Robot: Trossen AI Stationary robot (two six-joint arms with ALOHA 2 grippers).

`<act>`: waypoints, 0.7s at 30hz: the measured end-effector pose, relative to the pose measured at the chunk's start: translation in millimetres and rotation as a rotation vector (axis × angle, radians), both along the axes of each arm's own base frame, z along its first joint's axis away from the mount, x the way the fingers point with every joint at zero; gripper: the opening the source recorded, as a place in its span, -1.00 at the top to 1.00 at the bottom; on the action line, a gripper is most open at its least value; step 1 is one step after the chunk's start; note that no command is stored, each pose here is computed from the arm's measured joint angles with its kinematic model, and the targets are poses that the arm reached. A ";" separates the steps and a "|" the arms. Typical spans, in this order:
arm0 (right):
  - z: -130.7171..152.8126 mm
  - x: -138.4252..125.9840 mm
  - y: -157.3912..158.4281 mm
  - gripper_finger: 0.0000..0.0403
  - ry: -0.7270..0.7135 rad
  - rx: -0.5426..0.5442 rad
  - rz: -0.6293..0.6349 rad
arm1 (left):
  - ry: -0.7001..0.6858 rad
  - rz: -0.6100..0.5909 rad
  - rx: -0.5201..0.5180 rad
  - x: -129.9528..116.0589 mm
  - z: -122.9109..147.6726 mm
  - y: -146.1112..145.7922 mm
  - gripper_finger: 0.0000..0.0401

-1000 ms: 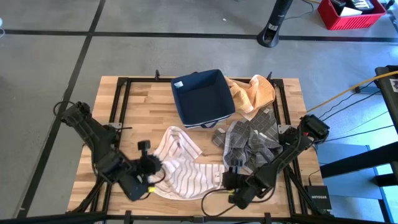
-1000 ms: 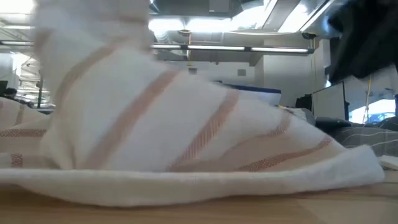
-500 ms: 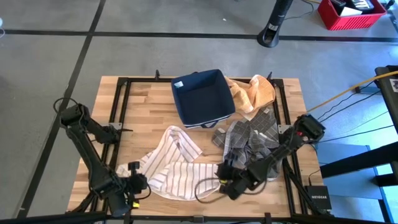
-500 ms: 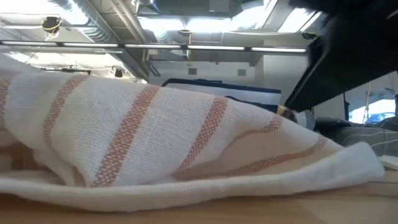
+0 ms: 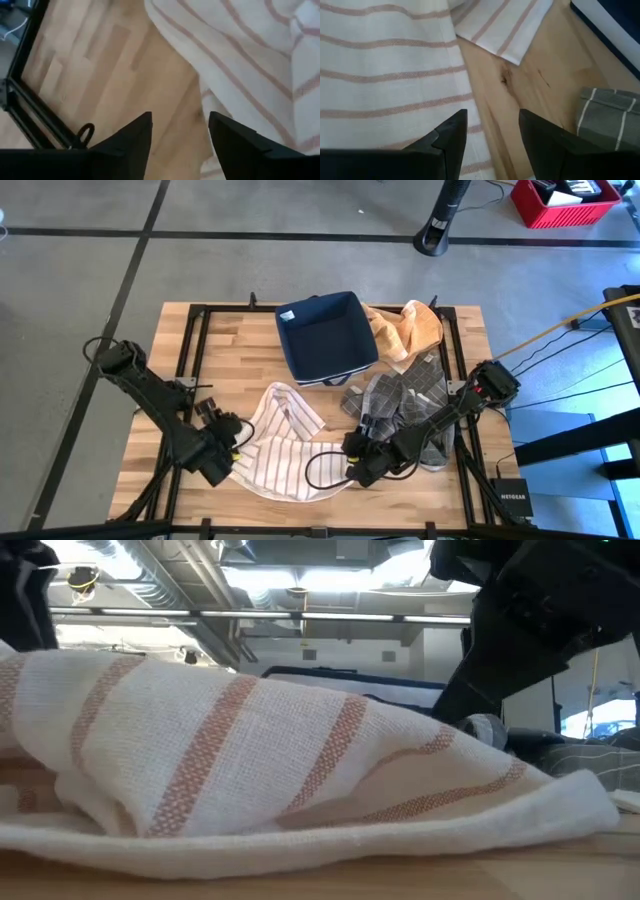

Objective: Fold towel
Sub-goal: Fold the white towel

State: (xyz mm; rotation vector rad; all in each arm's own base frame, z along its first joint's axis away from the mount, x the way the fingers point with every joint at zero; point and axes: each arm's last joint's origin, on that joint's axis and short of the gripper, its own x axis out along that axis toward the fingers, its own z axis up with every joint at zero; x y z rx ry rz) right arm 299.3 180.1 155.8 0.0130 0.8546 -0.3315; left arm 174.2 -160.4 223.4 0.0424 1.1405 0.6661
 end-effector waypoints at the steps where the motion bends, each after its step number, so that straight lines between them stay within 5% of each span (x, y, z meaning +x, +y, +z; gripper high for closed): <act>1: 0.1 -0.1 0.1 0.10 0.000 0.001 0.001 | -0.005 0.004 -0.027 2.1 0.0 -1.3 0.05; 4: -0.3 -0.3 0.7 0.10 0.012 0.019 0.011 | -0.045 -0.076 -0.219 9.1 1.2 -22.0 0.06; 10: -0.3 -0.2 0.8 0.10 0.013 0.019 0.014 | -0.224 -0.476 -0.522 2.1 3.6 -91.6 0.11; 14: -0.3 -0.2 0.8 0.10 0.014 0.016 0.017 | -0.139 -0.640 -0.458 -16.9 -19.8 -117.3 0.16; 21: -0.3 0.0 0.5 0.10 0.020 0.003 0.032 | 0.124 -0.582 -0.233 -19.9 -60.1 -105.2 0.23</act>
